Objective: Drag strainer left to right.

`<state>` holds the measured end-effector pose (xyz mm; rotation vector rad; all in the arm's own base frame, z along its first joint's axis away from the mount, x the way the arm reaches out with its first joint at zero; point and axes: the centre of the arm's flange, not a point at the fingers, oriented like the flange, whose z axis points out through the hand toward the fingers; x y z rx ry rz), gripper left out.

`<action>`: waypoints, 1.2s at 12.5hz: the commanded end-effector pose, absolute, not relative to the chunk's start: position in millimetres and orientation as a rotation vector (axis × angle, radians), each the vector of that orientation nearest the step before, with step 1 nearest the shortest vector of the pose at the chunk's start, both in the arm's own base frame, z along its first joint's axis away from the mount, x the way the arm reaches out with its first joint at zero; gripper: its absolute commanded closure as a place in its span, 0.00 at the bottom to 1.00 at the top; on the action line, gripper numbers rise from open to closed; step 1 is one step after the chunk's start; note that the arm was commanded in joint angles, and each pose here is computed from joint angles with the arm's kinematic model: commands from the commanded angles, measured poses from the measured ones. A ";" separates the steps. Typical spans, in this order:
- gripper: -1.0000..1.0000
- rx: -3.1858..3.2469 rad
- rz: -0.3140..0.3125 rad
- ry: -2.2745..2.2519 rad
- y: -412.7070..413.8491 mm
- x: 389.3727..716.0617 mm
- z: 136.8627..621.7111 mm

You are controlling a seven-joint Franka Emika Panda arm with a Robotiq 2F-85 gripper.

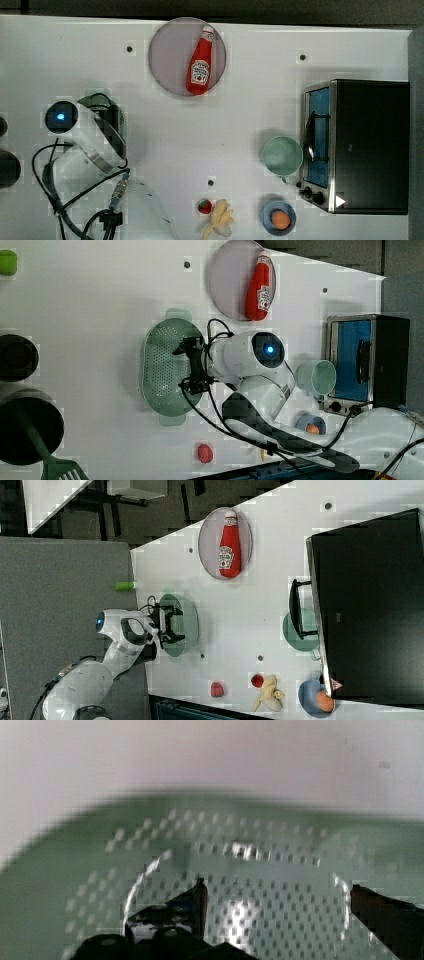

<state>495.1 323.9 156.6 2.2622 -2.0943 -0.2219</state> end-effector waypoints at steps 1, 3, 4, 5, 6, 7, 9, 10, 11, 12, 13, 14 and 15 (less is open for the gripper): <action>0.00 2.216 -0.159 -2.173 308.7 491.3 161.8; 0.00 2.210 -0.144 -2.183 296.2 489.7 154.1; 0.00 2.199 -0.142 -2.186 290.1 487.1 152.1; 0.00 2.189 -0.136 -2.191 282.1 484.9 151.8; 0.00 2.194 -0.127 -2.196 274.0 483.7 154.7; 0.00 2.194 -0.117 -2.205 264.8 482.2 158.1; 0.00 2.180 -0.101 -2.219 244.7 477.8 162.4; 0.00 2.160 -0.098 -2.225 233.9 474.4 162.3; 0.00 2.150 -0.095 -2.226 223.1 472.4 161.9; 0.00 2.154 -0.095 -2.212 212.0 471.0 160.7; 0.00 2.169 -0.092 -2.201 200.6 471.1 159.5; 0.00 2.176 -0.089 -2.198 188.2 471.7 157.5; 0.00 2.180 -0.083 -2.205 175.6 473.3 156.2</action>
